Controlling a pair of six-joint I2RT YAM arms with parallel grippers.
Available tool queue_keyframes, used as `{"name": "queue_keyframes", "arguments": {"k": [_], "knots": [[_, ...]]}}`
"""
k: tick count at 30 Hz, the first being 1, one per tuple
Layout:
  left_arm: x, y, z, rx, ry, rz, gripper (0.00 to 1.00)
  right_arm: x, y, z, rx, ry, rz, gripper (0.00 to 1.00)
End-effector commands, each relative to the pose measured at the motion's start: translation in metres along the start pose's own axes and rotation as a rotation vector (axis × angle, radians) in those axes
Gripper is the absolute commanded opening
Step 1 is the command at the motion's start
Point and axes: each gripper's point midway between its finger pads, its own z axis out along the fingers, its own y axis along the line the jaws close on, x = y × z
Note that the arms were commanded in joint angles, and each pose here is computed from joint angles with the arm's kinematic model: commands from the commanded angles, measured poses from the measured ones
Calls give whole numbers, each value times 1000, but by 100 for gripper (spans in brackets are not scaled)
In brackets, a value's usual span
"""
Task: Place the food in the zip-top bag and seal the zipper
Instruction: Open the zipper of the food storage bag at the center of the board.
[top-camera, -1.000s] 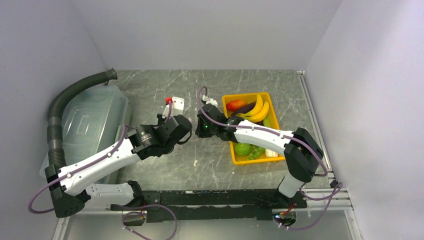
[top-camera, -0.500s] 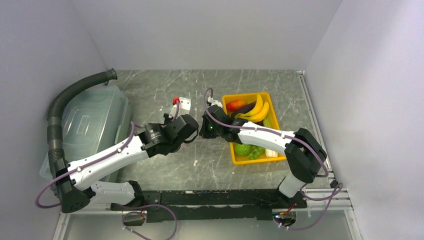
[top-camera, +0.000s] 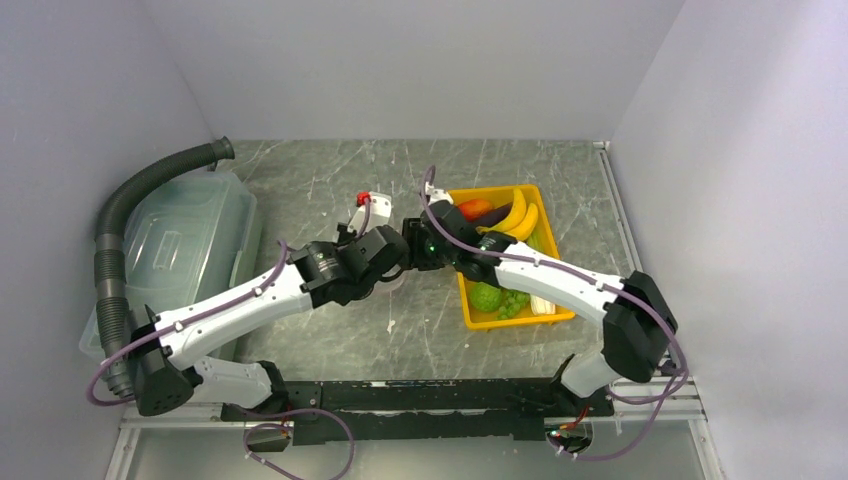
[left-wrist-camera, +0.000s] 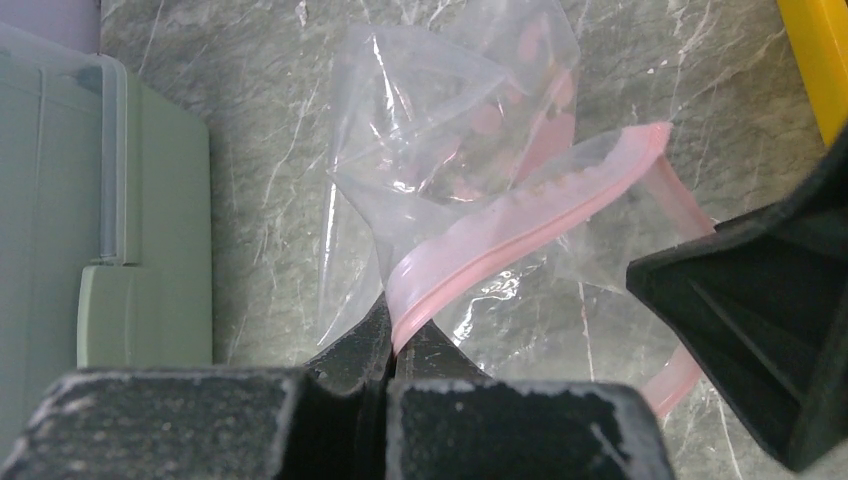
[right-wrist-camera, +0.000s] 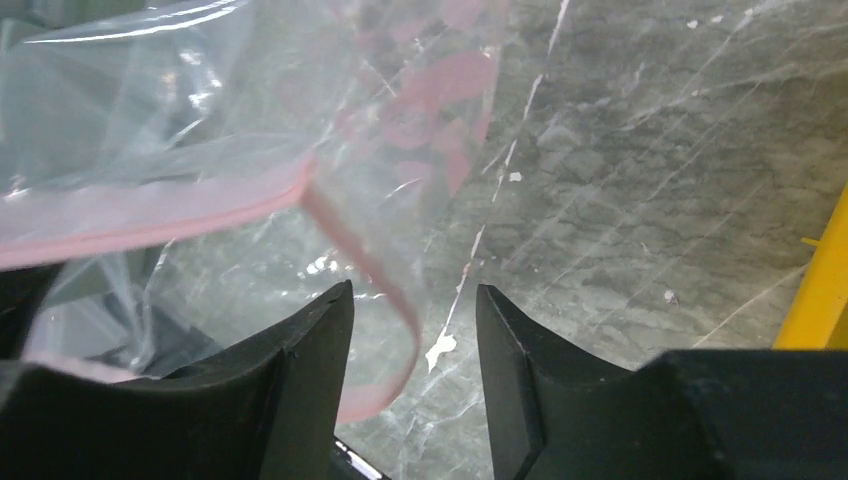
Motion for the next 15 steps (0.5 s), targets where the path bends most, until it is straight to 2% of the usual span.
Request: {"name": "queue_keyframes", "arguments": {"k": [1, 8, 15], "knots": [[-21, 0, 1, -31, -49, -43, 0, -31, 27, -35, -77, -75, -31, 55], [-25, -4, 3, -41, -51, -37, 0, -36, 18, -66, -44, -106, -62, 60], [-27, -7, 3, -21, -51, -36, 0, -35, -29, -96, 163, -134, -94, 61]]}}
